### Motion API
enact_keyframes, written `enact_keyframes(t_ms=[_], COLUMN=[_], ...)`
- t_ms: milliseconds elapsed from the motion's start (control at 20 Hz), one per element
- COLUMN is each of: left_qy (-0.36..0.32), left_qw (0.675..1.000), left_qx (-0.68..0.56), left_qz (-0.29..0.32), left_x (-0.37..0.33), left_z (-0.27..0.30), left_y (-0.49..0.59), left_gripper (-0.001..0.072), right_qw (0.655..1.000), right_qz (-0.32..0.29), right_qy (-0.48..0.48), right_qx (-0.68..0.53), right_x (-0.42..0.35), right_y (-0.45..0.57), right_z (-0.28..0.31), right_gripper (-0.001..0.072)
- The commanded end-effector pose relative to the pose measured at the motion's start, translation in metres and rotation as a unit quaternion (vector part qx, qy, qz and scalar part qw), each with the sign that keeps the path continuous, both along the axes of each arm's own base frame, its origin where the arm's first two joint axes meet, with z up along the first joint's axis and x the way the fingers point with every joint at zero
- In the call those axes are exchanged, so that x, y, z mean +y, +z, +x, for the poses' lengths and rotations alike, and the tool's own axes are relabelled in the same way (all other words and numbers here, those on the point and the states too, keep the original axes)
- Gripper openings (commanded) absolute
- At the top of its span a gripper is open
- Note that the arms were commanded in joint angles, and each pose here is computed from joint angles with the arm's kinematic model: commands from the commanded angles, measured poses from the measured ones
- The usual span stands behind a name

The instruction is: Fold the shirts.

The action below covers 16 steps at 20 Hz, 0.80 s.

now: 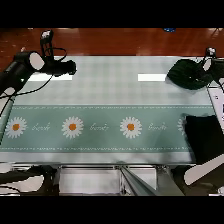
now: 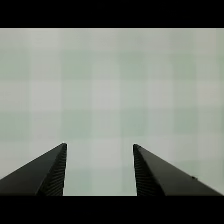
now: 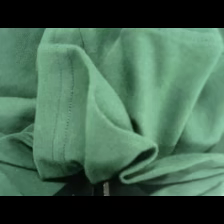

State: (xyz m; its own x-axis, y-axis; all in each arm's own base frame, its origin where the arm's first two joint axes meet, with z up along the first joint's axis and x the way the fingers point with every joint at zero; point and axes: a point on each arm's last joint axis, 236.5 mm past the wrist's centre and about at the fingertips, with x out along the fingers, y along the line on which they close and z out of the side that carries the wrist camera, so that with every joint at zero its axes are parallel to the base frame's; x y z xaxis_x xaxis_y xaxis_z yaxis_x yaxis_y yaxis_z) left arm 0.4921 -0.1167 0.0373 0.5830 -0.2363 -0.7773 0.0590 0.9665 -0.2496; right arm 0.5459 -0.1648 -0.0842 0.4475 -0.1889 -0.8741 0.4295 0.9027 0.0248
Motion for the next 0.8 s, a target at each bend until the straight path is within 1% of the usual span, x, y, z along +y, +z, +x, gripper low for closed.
enact_keyframes(t_ms=[0,100,200,350,550,750], left_qy=[0.004,-0.005,-0.003,-0.034,-0.028,-0.012], left_qw=[0.999,0.999,0.999,0.999,1.0,0.997], left_qx=[0.031,0.052,0.042,0.012,0.0,-0.05], left_qz=[-0.027,-0.015,-0.012,0.004,-0.001,-0.064], left_x=[0.0,0.019,0.038,0.04,0.042,0.028], left_z=[-0.008,-0.02,-0.032,-0.065,-0.119,-0.156], left_y=[0.007,0.031,0.063,0.097,0.091,0.089], left_gripper=[0.0507,0.0507,0.0506,0.0506,0.0506,0.0506], right_qw=[0.999,0.997,0.992,0.972,0.923,0.877], right_qz=[0.025,-0.002,-0.034,-0.07,-0.083,-0.08], right_qy=[0.036,0.073,0.095,0.121,0.16,0.208], right_qx=[0.03,-0.002,-0.069,-0.19,-0.341,-0.427], right_x=[0.013,0.017,0.026,0.058,0.121,0.181], right_y=[0.012,0.069,0.146,0.275,0.416,0.503], right_z=[-0.005,0.007,0.018,0.012,-0.029,-0.085], right_gripper=[0.0024,0.0024,0.0024,0.0024,0.0023,0.0023])
